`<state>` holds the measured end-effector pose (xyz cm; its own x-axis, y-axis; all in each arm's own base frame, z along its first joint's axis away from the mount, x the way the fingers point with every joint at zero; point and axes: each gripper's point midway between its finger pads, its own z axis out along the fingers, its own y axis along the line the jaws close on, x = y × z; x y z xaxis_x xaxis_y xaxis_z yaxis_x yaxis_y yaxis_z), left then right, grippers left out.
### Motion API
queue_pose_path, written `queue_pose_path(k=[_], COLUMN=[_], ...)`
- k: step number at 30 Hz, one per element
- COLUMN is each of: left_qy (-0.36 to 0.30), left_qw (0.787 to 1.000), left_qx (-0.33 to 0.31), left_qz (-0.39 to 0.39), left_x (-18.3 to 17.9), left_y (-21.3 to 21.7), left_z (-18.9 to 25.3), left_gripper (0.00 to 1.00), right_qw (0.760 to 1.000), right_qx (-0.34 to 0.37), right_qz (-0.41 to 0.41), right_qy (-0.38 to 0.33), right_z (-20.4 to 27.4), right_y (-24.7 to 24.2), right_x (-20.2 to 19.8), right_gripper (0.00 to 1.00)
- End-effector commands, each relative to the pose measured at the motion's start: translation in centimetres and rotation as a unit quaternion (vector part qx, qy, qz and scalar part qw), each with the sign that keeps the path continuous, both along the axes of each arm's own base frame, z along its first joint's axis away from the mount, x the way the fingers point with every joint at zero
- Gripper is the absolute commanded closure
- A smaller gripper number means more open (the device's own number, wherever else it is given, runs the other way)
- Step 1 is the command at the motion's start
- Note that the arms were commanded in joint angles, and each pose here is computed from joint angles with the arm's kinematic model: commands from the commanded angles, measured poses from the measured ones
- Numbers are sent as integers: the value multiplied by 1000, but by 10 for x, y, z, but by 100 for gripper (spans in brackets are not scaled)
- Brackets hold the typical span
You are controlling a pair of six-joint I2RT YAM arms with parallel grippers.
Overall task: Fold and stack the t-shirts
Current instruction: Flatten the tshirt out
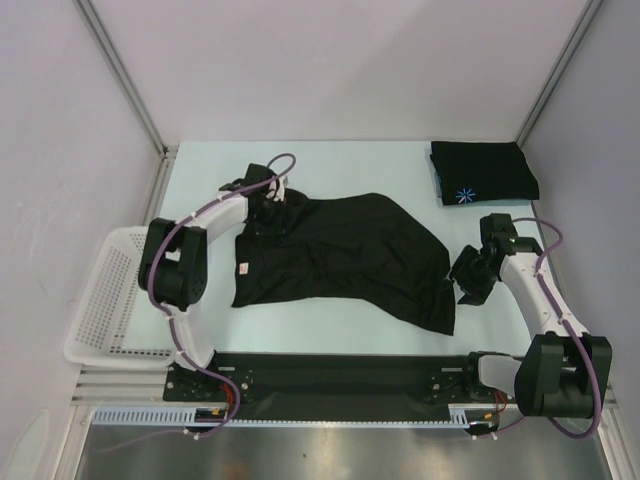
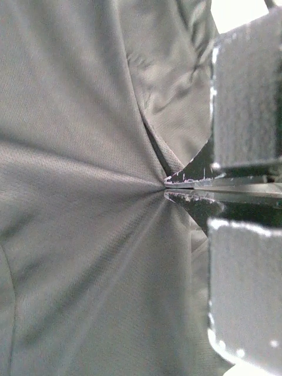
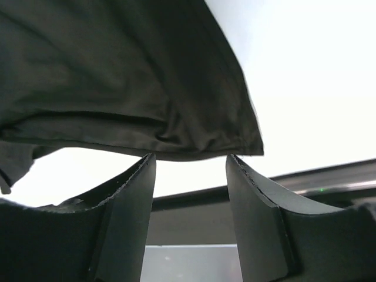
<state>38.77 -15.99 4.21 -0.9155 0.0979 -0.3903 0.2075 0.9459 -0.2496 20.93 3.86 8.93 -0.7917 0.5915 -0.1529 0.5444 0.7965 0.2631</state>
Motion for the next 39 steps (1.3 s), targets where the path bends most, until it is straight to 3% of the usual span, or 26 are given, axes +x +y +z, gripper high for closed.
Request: queue_pose_path(k=[1, 5, 7, 13, 20, 26, 39], left_qy=[-39, -27, -20, -37, -33, -30, -10], left_qw=[998, 998, 998, 999, 999, 999, 1000], left_qx=[-44, -57, -58, -38, -21, -9, -9], left_qz=[4, 1, 4, 7, 10, 27, 27], left_x=[-6, -15, -20, -10, -8, -10, -8], left_y=[-11, -15, -14, -9, -4, 2, -1], left_z=[40, 36, 28, 24, 15, 11, 3], left_gripper=[91, 79, 59, 45, 45, 57, 62], right_qw=[1000, 999, 999, 999, 999, 998, 998], right_qx=[9, 36, 41, 49, 54, 59, 62], right_qz=[-22, -20, -18, -3, 1, 3, 6], right_qy=[16, 10, 5, -5, -1, -1, 0], right_z=[-5, -4, -1, 4, 1, -2, -3], right_y=[1, 11, 13, 16, 17, 19, 19], right_x=[-10, -5, -2, -1, -6, -5, -3], right_gripper=[43, 43, 43, 43, 43, 43, 42])
